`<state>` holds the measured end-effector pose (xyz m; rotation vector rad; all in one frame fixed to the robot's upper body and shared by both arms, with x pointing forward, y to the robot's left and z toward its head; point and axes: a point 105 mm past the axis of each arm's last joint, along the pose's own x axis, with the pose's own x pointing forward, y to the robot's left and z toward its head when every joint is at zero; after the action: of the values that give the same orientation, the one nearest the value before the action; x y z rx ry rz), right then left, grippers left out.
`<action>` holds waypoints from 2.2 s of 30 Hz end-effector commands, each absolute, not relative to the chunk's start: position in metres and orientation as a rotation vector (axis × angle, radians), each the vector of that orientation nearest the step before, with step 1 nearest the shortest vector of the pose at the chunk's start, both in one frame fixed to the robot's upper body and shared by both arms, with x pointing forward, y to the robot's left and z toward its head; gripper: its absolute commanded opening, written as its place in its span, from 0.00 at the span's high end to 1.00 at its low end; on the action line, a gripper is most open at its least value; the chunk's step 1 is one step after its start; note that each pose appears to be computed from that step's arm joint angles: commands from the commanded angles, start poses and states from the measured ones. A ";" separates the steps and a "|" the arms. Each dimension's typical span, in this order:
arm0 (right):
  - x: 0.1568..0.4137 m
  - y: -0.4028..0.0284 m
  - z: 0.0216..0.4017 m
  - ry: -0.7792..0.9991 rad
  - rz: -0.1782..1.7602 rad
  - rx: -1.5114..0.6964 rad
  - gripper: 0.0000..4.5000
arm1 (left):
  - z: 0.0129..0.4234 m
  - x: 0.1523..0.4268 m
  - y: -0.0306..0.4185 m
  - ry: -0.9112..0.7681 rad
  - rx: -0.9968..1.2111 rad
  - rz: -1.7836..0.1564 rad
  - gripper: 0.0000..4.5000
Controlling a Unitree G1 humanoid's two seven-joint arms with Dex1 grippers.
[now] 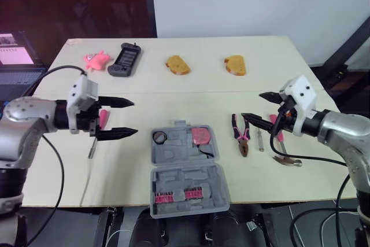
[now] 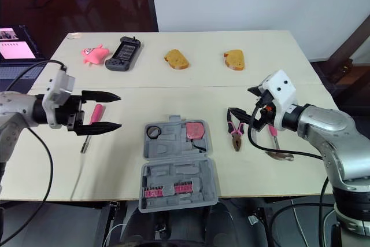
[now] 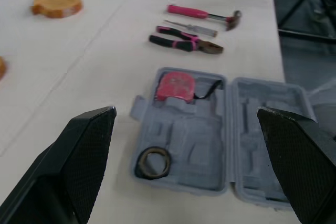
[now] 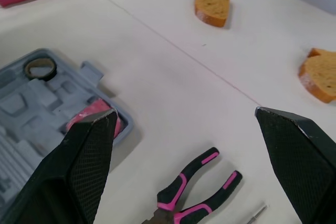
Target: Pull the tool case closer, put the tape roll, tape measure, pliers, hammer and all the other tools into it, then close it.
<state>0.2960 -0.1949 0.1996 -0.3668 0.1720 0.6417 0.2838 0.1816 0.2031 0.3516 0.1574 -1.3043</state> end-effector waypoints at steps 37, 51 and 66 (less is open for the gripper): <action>0.274 -0.202 0.083 0.449 0.223 0.008 0.01 | 0.191 0.248 0.150 0.143 0.388 -1.314 0.00; 0.302 -0.195 0.045 0.499 0.223 -0.024 0.01 | 0.191 0.235 0.151 0.130 0.379 -1.269 0.00; 0.297 -0.195 0.033 0.510 0.158 0.001 0.79 | 0.190 0.234 0.152 0.139 0.392 -1.259 0.00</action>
<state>0.3015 -0.1988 0.0347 -0.0026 0.5044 0.1512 0.2361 0.1530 0.1812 0.3648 0.1733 -1.2538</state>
